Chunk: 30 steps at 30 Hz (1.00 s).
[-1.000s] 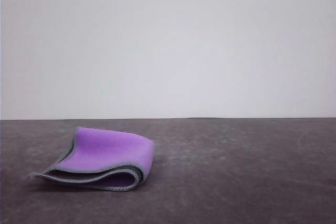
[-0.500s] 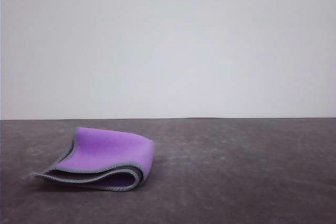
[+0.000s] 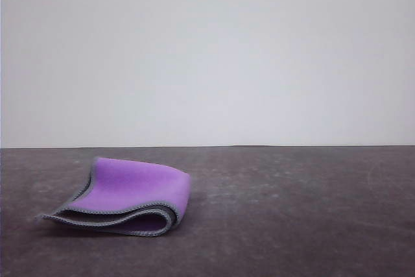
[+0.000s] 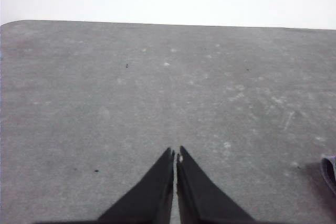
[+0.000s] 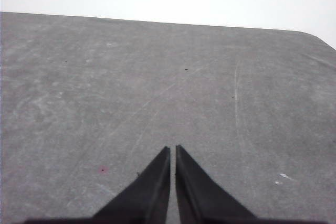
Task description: Fold clothes
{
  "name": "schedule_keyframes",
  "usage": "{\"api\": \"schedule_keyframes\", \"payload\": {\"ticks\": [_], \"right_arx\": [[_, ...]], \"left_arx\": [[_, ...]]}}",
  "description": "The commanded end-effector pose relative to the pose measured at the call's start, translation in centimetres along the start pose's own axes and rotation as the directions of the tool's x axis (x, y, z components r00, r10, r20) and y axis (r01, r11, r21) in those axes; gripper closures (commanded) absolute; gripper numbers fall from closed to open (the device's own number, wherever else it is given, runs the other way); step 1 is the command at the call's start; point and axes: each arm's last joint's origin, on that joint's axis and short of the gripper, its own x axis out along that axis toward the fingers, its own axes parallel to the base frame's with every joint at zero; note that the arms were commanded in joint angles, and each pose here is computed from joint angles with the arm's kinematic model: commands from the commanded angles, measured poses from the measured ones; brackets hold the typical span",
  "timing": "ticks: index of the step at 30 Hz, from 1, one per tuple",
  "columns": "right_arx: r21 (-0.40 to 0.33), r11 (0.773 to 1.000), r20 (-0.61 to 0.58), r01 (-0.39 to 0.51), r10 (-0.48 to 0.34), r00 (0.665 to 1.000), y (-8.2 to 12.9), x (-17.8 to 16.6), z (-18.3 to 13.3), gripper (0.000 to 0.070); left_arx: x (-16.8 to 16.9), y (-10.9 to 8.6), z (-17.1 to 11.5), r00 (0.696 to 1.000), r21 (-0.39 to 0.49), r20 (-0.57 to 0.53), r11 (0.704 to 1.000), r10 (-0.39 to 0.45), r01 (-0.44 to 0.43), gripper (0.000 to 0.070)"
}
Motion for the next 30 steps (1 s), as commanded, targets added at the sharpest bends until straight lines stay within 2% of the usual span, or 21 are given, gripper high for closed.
{"api": "schedule_keyframes", "payload": {"ticks": [1,30], "right_arx": [[-0.003,1.0,0.006,0.002,-0.002,1.0,0.0,0.03,-0.02,0.0685],[-0.003,1.0,0.006,0.002,-0.002,1.0,0.0,0.03,-0.02,0.0685]], "left_arx": [[0.19,0.05,-0.7,1.0,0.009,-0.025,1.0,0.006,-0.005,0.07],[0.19,0.05,-0.7,1.0,0.009,-0.025,1.0,0.006,-0.005,0.07]]}}
